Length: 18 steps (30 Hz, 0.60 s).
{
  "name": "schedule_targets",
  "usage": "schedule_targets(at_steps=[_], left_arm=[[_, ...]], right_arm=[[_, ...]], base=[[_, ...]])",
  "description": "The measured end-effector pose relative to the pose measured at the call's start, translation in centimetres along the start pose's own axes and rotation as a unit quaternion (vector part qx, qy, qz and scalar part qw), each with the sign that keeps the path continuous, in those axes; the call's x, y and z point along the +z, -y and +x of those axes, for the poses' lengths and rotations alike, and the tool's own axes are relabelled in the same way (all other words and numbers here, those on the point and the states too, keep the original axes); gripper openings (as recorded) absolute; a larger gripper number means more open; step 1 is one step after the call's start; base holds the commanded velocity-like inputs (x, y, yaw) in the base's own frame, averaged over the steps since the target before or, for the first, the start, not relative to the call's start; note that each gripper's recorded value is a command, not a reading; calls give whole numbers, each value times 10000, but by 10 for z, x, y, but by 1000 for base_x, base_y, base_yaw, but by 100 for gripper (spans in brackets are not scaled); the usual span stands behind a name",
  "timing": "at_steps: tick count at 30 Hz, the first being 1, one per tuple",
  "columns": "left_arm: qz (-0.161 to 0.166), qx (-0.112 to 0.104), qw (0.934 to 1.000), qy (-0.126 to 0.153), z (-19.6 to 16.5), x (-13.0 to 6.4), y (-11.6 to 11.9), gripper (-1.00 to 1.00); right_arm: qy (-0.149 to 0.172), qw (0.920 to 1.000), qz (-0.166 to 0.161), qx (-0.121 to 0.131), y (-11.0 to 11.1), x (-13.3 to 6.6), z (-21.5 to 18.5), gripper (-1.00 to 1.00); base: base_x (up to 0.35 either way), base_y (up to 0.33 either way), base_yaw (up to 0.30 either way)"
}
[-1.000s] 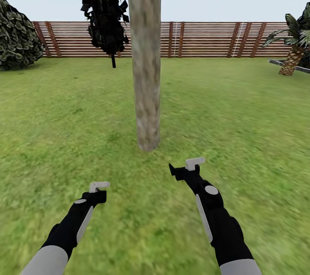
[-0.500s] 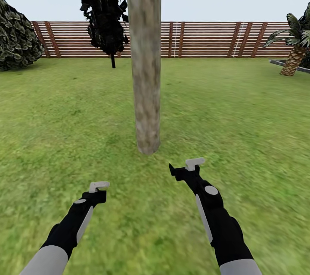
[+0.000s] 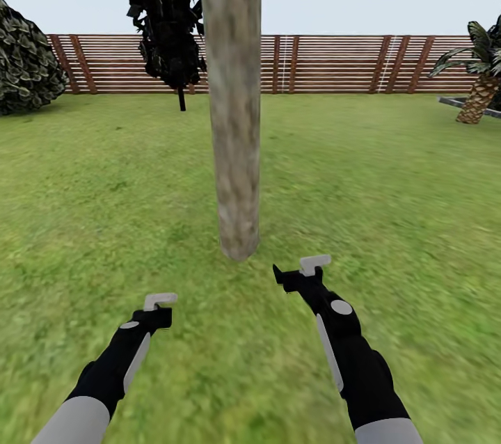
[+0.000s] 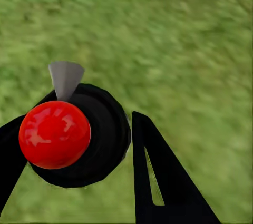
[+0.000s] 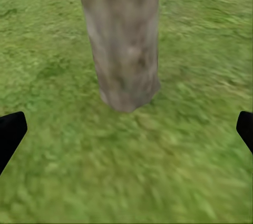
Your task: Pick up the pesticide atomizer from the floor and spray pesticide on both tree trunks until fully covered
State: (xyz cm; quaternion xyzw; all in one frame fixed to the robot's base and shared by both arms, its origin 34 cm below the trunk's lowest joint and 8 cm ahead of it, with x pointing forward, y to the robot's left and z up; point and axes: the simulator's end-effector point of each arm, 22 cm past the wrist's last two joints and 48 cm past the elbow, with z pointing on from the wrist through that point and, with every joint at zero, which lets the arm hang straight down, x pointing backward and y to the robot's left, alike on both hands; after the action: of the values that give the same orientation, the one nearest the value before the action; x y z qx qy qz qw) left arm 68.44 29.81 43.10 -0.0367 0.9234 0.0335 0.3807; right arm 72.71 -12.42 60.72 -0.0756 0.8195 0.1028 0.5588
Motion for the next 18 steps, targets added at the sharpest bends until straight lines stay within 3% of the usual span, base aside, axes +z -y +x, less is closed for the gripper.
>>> schedule_targets(at_steps=[10, 17, 18], left_arm=[[0, -1, 10000, -1, 0, 0, 0, -100], [6, 31, 10000, 19, 1, 1, -3, -100], [194, 120, 9997, 15, 5, 1, 2, -100]], right_arm=[[-2, 10000, 0, -1, 0, 0, 0, 100], [13, 10000, -66, -18, -4, 0, -2, 100], [5, 9998, -203, -25, -10, 0, -1, 100]], base=[[336, 0, 0], [69, 0, 0], [5, 0, 0]])
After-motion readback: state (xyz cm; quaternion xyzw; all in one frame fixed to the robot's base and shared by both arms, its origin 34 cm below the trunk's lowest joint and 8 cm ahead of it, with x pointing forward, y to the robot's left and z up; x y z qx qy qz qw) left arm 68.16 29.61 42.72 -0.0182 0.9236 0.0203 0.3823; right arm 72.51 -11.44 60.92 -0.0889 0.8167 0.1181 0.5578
